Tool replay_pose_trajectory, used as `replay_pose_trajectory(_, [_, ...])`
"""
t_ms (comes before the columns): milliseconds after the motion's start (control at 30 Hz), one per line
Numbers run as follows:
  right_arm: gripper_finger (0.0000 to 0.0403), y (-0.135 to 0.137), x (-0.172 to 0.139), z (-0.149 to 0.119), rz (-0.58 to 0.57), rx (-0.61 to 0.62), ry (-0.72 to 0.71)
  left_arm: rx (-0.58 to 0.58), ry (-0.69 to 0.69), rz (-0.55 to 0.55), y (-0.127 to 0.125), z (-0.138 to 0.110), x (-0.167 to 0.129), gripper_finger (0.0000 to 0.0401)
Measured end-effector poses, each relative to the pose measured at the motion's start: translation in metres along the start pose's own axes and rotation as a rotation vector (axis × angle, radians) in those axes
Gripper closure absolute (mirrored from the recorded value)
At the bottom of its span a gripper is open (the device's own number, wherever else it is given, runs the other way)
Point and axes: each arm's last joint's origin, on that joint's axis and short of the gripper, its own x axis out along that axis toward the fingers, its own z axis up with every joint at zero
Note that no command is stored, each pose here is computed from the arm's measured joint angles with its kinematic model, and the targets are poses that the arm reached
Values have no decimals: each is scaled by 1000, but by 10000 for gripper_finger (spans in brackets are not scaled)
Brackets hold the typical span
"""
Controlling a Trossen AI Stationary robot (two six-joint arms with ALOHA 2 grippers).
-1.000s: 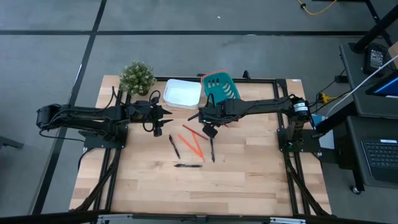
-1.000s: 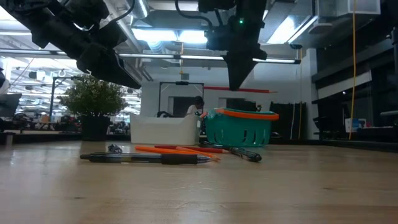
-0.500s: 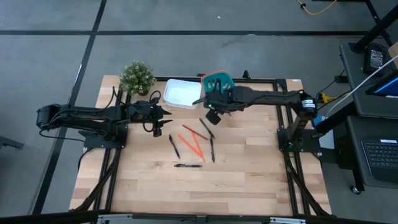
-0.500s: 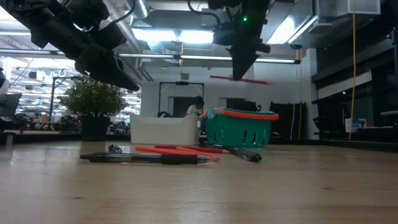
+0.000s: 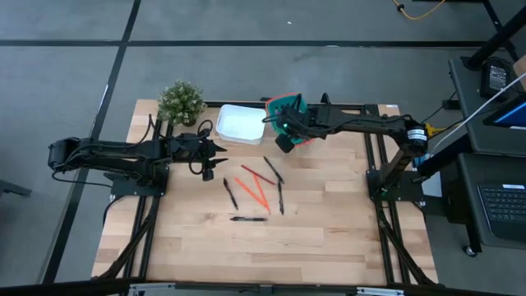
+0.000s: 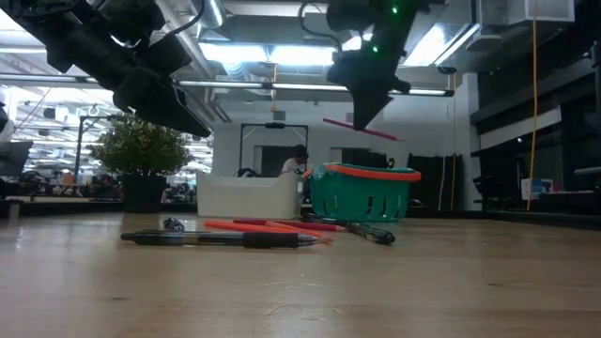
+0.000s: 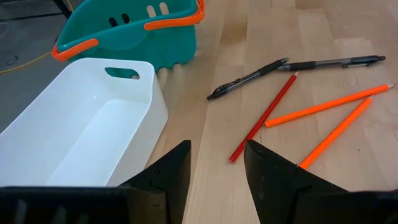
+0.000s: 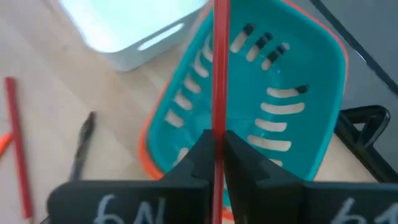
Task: Sort pens & pencils
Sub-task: Put the right red pencil into the dark green bin
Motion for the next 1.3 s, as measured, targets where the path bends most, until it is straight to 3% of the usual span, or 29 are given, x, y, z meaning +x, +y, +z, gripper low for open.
replay_pose_trajectory(567, [377, -46, 31, -38, 91, 77, -251, -3, -16, 3, 0, 2, 0, 258])
replay_pose_trajectory(867, [377, -68, 52, -38, 128, 95, -364, -34, -20, 3, 0, 2, 0, 258])
replay_pose_trajectory(1300, [377, -81, 61, -42, 165, 79, -353, -38, -34, 5, 1, 3, 0, 258])
